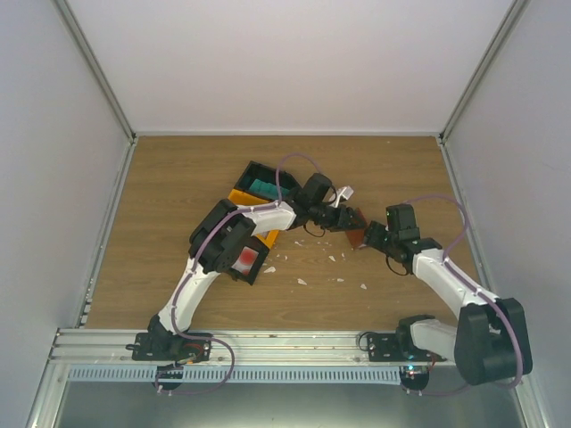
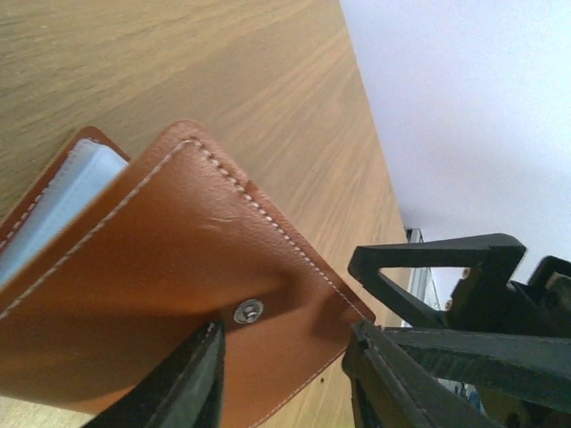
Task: Put the credit cards into the card holder
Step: Close the card holder at the center of the board.
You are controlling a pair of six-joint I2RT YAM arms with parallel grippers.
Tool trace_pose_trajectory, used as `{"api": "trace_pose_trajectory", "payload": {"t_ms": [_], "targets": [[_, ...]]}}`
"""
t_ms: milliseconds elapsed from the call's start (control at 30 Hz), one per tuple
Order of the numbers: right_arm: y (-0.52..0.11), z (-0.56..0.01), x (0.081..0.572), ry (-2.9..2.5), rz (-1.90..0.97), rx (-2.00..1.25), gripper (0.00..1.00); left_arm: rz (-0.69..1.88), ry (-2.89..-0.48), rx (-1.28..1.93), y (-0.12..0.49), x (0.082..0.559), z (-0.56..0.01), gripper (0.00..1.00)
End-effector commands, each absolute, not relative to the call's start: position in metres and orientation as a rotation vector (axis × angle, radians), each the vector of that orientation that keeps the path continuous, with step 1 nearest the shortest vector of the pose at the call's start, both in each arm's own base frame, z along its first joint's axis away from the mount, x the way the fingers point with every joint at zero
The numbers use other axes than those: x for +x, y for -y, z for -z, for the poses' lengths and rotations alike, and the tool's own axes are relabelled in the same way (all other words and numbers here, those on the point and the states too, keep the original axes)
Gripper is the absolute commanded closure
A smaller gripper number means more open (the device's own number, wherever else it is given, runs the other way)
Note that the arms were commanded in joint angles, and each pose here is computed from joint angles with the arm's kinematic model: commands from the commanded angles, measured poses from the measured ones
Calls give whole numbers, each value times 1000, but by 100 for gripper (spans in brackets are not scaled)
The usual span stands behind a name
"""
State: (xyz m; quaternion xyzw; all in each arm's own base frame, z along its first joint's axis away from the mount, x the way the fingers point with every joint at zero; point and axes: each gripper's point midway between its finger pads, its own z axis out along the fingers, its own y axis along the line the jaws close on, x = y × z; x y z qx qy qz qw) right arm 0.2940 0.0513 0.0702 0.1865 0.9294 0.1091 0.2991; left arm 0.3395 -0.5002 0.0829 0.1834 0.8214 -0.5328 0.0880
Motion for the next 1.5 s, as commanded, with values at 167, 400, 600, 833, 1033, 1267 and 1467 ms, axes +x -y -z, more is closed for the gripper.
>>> {"api": "trace_pose_trajectory", "payload": {"t_ms": [167,400,600,833,1033,1267,1467], "targets": [[-36,-61,326,-2505,-212,483,41,1510,-2455,544,506,347,-67,65],[-55,-31,331,-2600,-328,400,54,1428,-2463,524,486,344,-77,48],[-67,-9,311,-2675,-423,389,65,1259,-2613,370,449,344,-52,33],[-86,3,294,-2716,-580,355,69,1300,-2712,315,438,331,-24,33],[-100,10,289,-2738,-695,302,71,1361,-2740,318,441,330,-7,37],[-112,15,288,-2743,-798,261,71,1478,-2686,355,446,325,-3,47],[-117,14,288,-2734,-835,259,72,1497,-2653,358,447,328,-11,42]]}}
